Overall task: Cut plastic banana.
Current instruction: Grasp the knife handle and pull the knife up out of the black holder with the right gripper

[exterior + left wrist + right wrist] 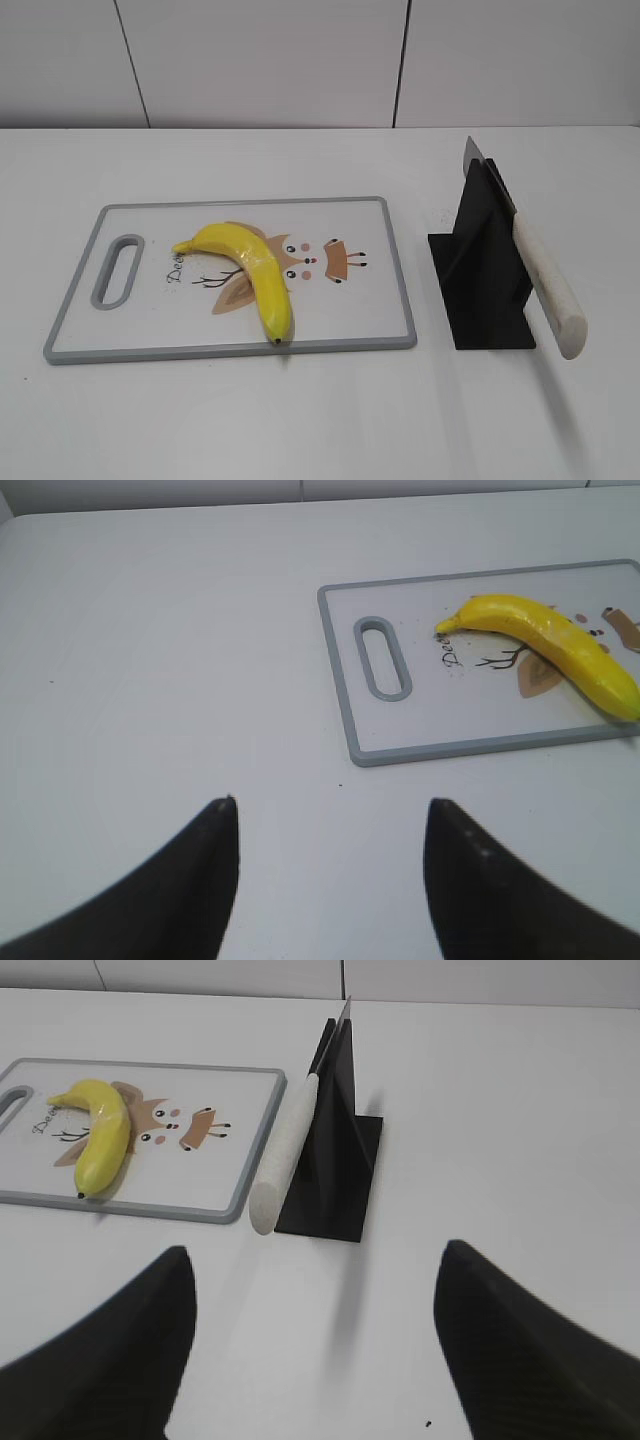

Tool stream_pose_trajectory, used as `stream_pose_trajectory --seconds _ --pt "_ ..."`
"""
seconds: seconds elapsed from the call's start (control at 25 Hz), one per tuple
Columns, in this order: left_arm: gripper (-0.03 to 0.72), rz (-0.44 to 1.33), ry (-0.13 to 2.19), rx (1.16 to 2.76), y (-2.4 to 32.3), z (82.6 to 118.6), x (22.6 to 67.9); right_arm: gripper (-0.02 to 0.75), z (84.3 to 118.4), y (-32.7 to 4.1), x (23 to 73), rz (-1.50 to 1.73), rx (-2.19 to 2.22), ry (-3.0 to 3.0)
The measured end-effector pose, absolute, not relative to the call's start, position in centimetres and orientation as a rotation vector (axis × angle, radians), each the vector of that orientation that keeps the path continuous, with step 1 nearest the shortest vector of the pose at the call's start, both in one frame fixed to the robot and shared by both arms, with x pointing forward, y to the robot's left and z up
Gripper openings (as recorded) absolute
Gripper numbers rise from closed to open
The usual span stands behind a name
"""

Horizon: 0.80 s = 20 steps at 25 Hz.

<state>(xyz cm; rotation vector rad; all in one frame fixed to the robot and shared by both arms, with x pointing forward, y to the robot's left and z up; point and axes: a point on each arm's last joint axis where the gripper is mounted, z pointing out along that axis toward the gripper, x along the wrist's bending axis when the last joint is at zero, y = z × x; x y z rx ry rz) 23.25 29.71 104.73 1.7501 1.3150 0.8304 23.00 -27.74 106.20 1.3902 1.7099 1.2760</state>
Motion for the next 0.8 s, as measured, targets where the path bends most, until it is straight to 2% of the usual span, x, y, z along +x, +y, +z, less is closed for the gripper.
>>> stream_pose_trajectory --seconds 0.4,0.6,0.8 --pt "0.552 0.830 1.315 1.750 29.7 104.7 23.3 0.569 106.5 -27.6 23.4 1.315 1.449 1.701" --pt "0.552 0.830 1.315 1.750 29.7 104.7 23.3 0.569 107.1 -27.4 25.9 1.183 1.627 1.827" --pt "0.552 0.830 1.315 1.750 29.7 104.7 23.3 0.568 109.1 -27.2 29.0 1.055 1.738 1.934"
